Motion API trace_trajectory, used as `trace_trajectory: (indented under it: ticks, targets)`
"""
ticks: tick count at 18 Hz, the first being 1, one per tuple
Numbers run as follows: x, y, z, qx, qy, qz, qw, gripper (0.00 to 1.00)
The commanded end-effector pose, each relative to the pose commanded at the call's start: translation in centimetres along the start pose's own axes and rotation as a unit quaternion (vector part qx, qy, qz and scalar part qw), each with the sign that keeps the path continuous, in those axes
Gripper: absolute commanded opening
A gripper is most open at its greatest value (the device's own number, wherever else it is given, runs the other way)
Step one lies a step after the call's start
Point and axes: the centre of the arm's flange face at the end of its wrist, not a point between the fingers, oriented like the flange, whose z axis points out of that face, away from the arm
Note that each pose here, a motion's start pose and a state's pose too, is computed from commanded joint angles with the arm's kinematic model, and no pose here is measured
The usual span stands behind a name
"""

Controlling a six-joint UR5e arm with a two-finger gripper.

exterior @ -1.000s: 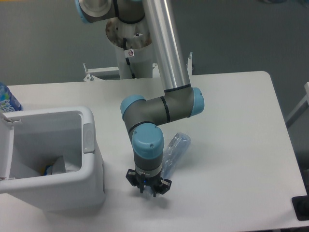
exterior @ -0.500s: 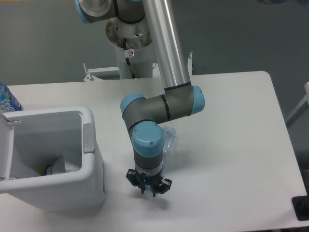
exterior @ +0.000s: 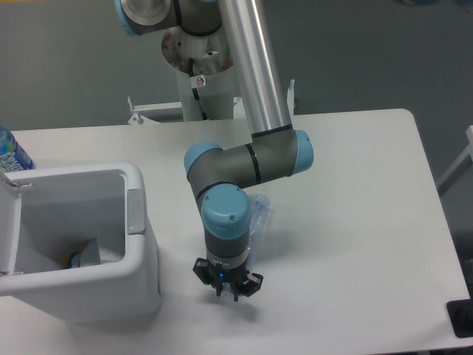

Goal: Place the trash in the trash can
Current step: 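Lift the bottle and carry it toward the trash bin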

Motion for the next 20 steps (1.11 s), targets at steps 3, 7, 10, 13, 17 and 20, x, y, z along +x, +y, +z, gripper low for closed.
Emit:
trace_trajectory:
  ticks: [3, 7, 10, 13, 17, 20]
  targets:
    - [-0.2, 0.0, -0.5, 0.004, -0.003, 0.001, 1.0000, 0.32]
    - [-2.1, -0.4, -3.2, 0.023, -0.018, -0.008, 0.9995, 0.32]
    - [-3.4, -0.2, -4.7, 0.033, -0.026, -0.015, 0.9990, 0.32]
    - [-3.8, -0.2, -5.7, 0.040, -0.032, -0.018, 0.9985, 0.32]
    - [-4.7, -0.2, -8.2, 0.056, -0.045, -0.027, 0.9970, 0.32]
    - [-6.6, -1.2, -11.0, 0.081, -0.064, -0.047, 0.9935, 0.32]
